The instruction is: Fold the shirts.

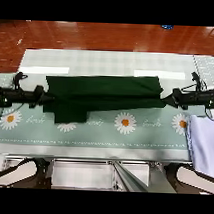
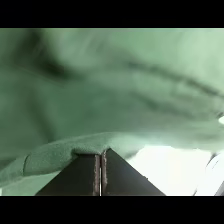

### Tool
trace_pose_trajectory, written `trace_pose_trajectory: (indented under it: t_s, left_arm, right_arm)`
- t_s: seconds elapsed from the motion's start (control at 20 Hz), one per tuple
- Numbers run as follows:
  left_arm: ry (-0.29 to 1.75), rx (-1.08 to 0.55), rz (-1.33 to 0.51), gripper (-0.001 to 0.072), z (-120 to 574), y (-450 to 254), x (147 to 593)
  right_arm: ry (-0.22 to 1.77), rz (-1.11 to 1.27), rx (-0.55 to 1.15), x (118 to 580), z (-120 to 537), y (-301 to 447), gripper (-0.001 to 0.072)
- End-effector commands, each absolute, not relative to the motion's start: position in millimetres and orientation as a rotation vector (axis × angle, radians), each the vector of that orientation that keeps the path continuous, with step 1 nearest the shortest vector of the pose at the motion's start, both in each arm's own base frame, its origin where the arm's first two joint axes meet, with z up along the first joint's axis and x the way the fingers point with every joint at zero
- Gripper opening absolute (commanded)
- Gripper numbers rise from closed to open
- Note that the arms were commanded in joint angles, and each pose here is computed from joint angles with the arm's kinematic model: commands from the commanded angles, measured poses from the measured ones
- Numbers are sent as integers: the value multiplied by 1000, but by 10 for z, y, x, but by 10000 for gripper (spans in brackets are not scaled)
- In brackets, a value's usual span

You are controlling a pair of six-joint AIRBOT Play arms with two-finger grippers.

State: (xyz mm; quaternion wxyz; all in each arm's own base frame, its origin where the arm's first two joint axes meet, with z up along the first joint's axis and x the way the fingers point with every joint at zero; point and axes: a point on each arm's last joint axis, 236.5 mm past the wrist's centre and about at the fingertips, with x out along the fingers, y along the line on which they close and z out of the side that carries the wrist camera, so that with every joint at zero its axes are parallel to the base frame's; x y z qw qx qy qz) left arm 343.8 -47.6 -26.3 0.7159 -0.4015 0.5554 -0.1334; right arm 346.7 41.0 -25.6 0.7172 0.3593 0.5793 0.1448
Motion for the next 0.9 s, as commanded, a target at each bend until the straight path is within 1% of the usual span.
trace_pose_trajectory:
  t_s: [0.0,0.15,0.35,0.5,0.6,0.75,0.8,0.85]
  left_arm:
    - [1172,-894,-320,16,-38,-478,4046]
    - [1182,-924,-316,16,-59,-491,4512]
    - [1228,-933,-346,16,-241,-593,4864]
    - [1257,-957,-334,16,-440,-598,4981]
    - [1276,-965,-326,16,-565,-593,4985]
    - [1285,-920,-349,23,-672,-601,4965]
    - [1287,-919,-349,184,-676,-604,4961]
    - [1291,-918,-355,474,-660,-607,4951]
  right_arm:
    - [1212,354,832,3887,-107,365,26]
    - [1188,353,865,4182,-158,291,26]
    - [1163,356,886,4535,-238,189,26]
    - [1133,359,922,4778,-291,139,26]
    - [1143,365,917,4858,-379,164,26]
    - [1161,372,901,4972,-552,326,28]
    - [1146,341,899,5045,-607,333,119]
    - [1128,304,907,5114,-632,311,307]
